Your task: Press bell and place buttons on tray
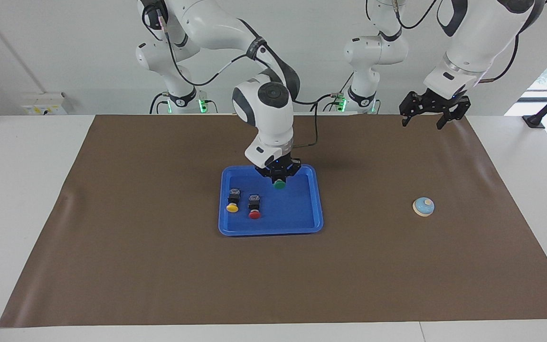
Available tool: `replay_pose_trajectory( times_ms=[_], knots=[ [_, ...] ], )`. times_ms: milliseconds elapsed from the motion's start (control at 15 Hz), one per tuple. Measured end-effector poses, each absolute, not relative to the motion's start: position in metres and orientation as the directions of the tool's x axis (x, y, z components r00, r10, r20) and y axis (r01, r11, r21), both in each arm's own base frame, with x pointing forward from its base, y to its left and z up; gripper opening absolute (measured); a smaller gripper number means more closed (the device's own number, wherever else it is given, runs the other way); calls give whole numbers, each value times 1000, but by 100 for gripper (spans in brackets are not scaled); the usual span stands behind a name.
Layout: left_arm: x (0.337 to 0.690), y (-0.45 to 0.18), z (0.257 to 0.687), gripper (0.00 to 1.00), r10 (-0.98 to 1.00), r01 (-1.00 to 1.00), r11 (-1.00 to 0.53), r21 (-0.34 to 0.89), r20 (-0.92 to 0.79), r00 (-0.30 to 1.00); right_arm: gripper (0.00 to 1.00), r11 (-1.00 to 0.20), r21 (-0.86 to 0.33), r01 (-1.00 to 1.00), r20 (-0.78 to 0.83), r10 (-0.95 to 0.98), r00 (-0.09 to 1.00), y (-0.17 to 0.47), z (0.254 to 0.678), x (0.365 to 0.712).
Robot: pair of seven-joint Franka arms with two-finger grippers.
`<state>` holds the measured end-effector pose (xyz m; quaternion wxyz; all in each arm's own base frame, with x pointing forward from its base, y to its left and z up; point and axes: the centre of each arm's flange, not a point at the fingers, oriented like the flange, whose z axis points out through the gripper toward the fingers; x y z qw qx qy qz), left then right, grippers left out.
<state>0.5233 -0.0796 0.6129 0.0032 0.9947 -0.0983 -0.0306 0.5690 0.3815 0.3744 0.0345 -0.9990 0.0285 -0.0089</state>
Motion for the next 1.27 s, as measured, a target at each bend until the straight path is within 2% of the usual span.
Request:
replay_pose_trajectory(
  times_ms=[200, 468, 535, 735, 935, 1002, 1269],
  knots=[
    [523, -80, 613, 100, -196, -195, -981, 12, -60, 979, 33, -993, -78, -87, 31, -89, 996, 369, 346, 587],
    [523, -80, 613, 100, -196, -195, -981, 12, -60, 979, 33, -991, -88, -104, 44, -109, 993, 359, 341, 596],
    [523, -80, 613, 100, -196, -195, -981, 12, -60, 979, 38, -991, -87, -102, 43, -107, 993, 361, 341, 595],
    [523, -80, 613, 100, -196, -195, -981, 12, -60, 979, 67, -993, -74, -96, 24, -98, 995, 364, 347, 593],
    [523, -80, 613, 100, -196, -195, -981, 12, -60, 979, 95, -994, -71, -77, 27, -79, 996, 362, 383, 597],
    [523, -80, 613, 100, -196, -195, -981, 12, -60, 979, 100, -995, -75, -62, 40, -65, 997, 357, 402, 598],
    [523, -80, 613, 100, -196, -195, -981, 12, -60, 979, 100, -997, -78, -26, 71, -31, 997, 286, 504, 598]
  ],
)
